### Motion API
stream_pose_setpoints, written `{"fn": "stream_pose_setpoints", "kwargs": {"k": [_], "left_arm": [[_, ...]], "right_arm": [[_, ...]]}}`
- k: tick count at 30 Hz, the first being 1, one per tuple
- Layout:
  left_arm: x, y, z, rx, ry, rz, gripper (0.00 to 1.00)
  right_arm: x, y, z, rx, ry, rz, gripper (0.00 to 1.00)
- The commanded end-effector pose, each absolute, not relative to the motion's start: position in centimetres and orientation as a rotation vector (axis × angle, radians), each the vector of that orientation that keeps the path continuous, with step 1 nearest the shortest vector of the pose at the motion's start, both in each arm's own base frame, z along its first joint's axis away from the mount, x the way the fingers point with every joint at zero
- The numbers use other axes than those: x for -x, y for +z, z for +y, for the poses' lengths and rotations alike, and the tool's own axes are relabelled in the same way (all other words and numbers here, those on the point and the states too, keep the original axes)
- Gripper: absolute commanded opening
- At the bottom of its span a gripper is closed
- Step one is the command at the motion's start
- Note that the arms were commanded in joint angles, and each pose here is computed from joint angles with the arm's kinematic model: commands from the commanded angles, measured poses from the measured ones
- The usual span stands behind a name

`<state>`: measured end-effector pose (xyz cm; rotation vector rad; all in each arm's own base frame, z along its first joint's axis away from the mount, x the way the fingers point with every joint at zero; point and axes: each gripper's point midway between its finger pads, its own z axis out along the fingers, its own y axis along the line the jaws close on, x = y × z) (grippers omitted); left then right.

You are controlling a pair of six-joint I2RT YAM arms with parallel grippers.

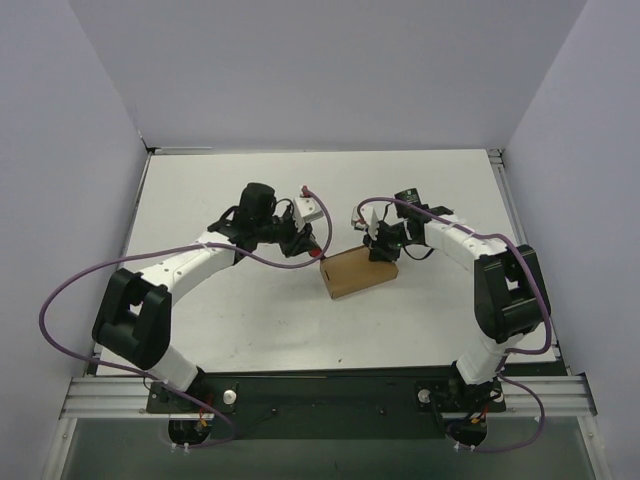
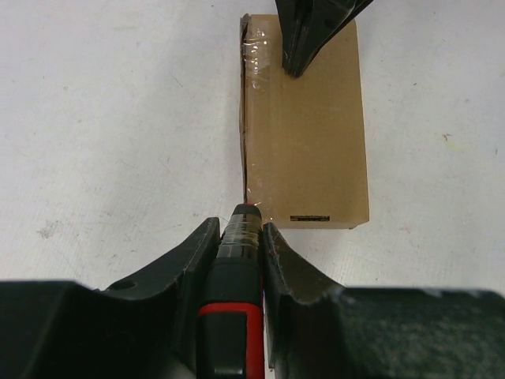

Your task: Unpack the express box

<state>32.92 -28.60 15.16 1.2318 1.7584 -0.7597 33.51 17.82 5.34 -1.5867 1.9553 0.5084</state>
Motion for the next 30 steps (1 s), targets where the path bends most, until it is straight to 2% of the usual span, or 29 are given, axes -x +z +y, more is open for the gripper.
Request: {"fn": "stream_pose_setpoints", "kwargs": {"k": [1, 21, 28, 30], "left_arm": [[-32.4, 16.1, -26.7, -1.217, -0.707, 1.781, 0.00], [-32.4, 16.2, -26.2, -1.149, -0.736, 1.834, 0.00], [-33.0, 23.4, -30.3, -1.038, -0.984, 1.687, 0.00], [-33.7, 25.3, -31.2, -0.998, -1.020, 1.663, 0.00]], "right_arm": [[-32.1, 2.2, 16.0, 1.648, 0.475, 2.090, 0.00], [-32.0, 1.6, 15.6, 1.672, 0.445, 2.103, 0.00], [-33.5, 9.7, 19.1, 1.503, 0.593, 1.981, 0.00], [-34.1, 12.2, 19.9, 1.441, 0.610, 1.955, 0.05]]}}
